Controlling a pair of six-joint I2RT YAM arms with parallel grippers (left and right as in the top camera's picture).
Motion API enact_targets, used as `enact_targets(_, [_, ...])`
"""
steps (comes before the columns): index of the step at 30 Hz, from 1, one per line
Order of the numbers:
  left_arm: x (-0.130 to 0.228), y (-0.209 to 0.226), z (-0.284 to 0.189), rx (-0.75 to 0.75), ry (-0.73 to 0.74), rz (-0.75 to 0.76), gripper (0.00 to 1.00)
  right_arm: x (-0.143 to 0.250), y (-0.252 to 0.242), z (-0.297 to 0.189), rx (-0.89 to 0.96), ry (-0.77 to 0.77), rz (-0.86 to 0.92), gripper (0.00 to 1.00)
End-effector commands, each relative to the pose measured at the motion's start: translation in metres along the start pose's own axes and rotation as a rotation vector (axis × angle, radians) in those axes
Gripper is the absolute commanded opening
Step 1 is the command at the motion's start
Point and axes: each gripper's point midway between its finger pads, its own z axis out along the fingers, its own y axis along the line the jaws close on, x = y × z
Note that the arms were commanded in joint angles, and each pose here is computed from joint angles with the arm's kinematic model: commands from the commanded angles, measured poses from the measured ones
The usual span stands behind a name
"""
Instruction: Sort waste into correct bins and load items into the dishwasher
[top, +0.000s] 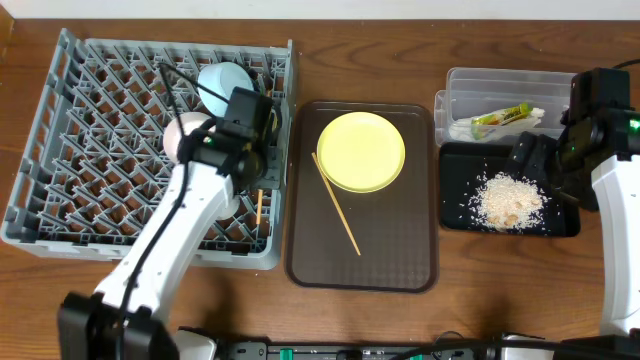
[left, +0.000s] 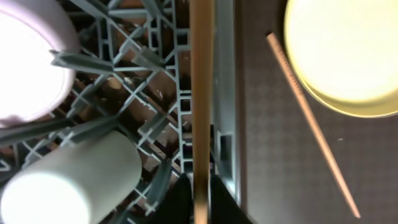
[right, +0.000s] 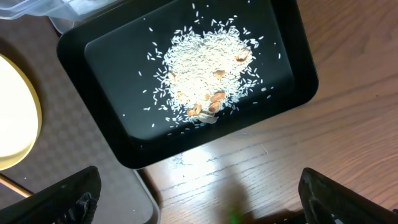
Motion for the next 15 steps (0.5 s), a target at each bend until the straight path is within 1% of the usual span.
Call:
enact_targets(1, [-0.011, 0.007, 0.007, -0.032, -0.011, 0.01, 0.41, 0.0, -0.002, -0.005, -0.008, -0.014, -0.004, 0.99])
enact_targets(2, [-0.013, 0.006, 0.007, -0.029, -0.02, 0.01, 0.5, 0.0, -0.002, -0.005, -0.008, -0.014, -0.004, 0.99])
enact_targets(4, [-0.017, 0.001, 0.0, -0.008, -0.041, 0.014, 0.57, 0.0, -0.002, -0.005, -0.008, -0.015, -0.004, 0.99])
enact_targets(5, [-0.017, -0.004, -0.004, 0.014, -0.046, 0.018, 0.57, 0.0, -0.002, -0.005, -0.008, -0.015, -0.003, 0.99])
enact_targets(7, [-0.015, -0.025, -0.014, 0.112, -0.051, 0.017, 0.59, 0.0, -0.002, -0.005, -0.008, -0.015, -0.003, 0.99])
enact_targets(8, [-0.013, -0.037, -0.019, 0.161, -0.051, -0.008, 0.6, 0.0, -0.002, -0.005, -0.008, -0.015, -0.003, 0.99])
enact_targets(10, [-0.008, -0.052, -0.021, 0.184, -0.035, -0.104, 0.62, 0.0, -0.002, -0.005, -0.008, -0.014, -0.004, 0.99])
enact_targets(11, [-0.003, -0.064, -0.019, 0.193, -0.011, -0.148, 0.64, 0.0, -0.002, -0.005, -0.008, -0.014, -0.004, 0.99])
enact_targets(13, [0.003, -0.076, -0.014, 0.195, 0.013, -0.173, 0.66, 0.0, -0.002, -0.005, -0.008, -0.015, -0.003, 0.99])
enact_targets(15, [0.013, -0.096, 0.0, 0.187, 0.059, -0.213, 0.66, 0.0, -0.002, -0.005, -0.008, -0.015, -0.003, 0.99])
